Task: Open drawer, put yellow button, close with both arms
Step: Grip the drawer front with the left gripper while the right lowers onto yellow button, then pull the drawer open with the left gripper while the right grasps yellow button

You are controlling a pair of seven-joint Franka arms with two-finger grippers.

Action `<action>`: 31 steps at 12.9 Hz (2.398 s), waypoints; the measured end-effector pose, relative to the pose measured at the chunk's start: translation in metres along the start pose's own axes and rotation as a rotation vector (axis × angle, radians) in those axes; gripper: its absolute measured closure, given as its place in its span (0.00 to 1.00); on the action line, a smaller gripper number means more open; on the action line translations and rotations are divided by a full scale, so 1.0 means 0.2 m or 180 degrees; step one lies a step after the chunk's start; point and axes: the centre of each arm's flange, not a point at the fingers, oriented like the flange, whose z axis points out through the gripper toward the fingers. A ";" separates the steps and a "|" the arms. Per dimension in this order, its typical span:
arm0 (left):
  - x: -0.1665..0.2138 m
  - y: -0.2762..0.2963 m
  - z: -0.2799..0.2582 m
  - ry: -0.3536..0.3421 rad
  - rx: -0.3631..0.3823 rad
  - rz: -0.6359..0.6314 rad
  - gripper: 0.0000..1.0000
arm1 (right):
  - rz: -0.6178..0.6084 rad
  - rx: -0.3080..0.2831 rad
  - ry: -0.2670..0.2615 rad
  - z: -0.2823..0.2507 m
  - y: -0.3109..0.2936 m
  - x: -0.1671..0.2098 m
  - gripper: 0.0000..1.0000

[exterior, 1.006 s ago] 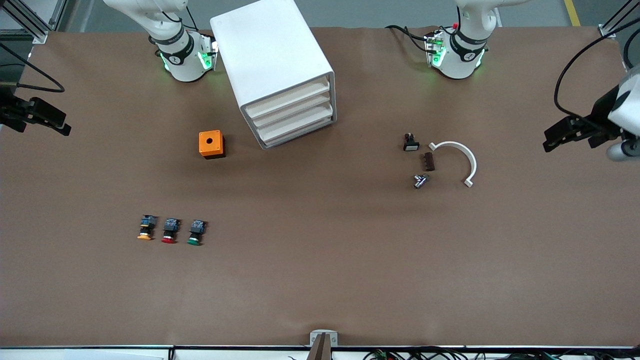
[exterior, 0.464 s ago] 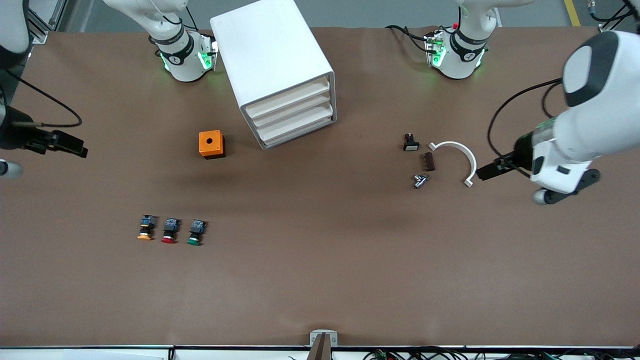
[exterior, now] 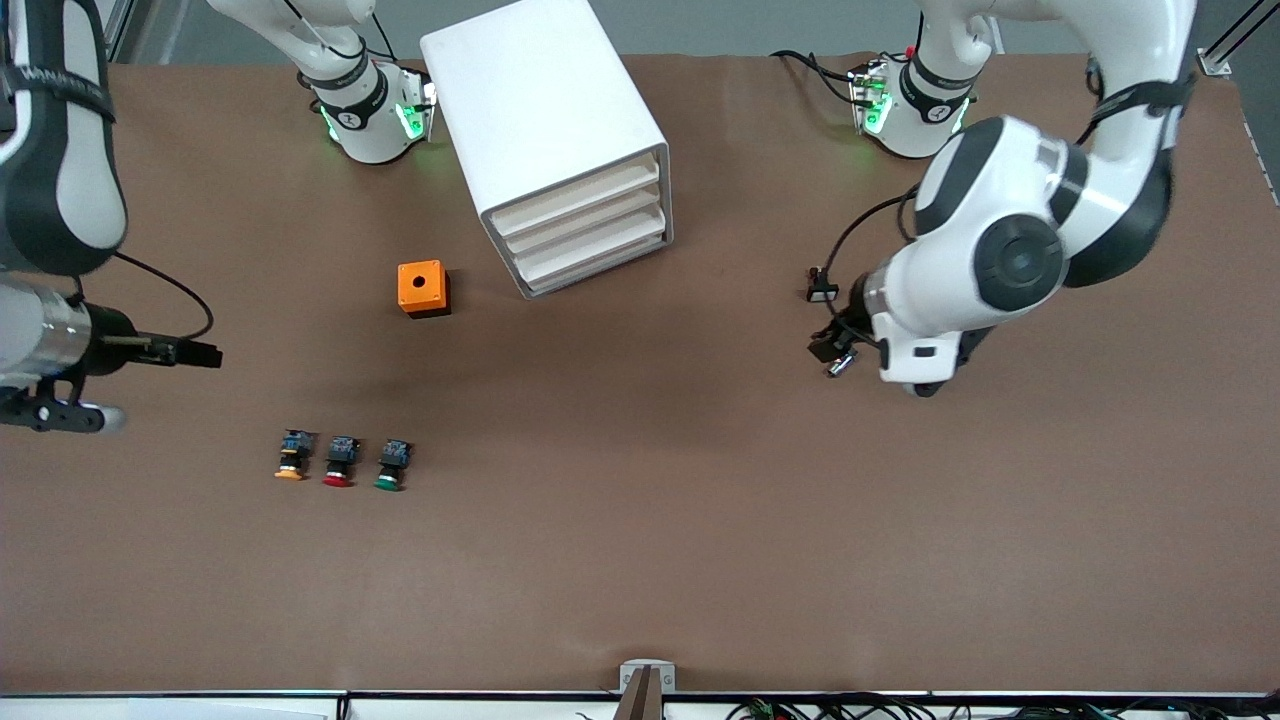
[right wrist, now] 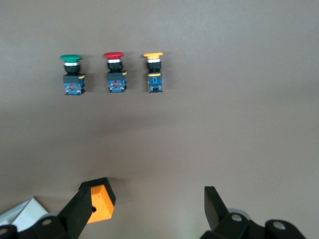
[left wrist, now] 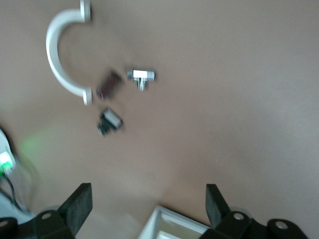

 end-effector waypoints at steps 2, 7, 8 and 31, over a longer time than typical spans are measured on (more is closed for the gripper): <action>-0.09 0.11 0.19 -0.0115 0.0160 -0.0446 0.00 | 0.0035 0.0012 -0.0040 0.17 0.03 0.10 0.00; -0.37 0.30 0.51 -0.0310 0.0475 -0.1500 0.00 | 0.0087 0.0039 -0.0101 0.58 0.10 0.30 0.00; -0.41 0.33 0.57 -0.0456 0.0525 -0.1720 0.00 | 0.0089 0.0042 -0.0120 0.65 0.10 0.33 0.00; -0.98 0.44 1.28 -0.2104 0.2742 -0.3245 0.53 | -0.0365 0.0059 0.0057 1.10 -0.01 0.50 0.67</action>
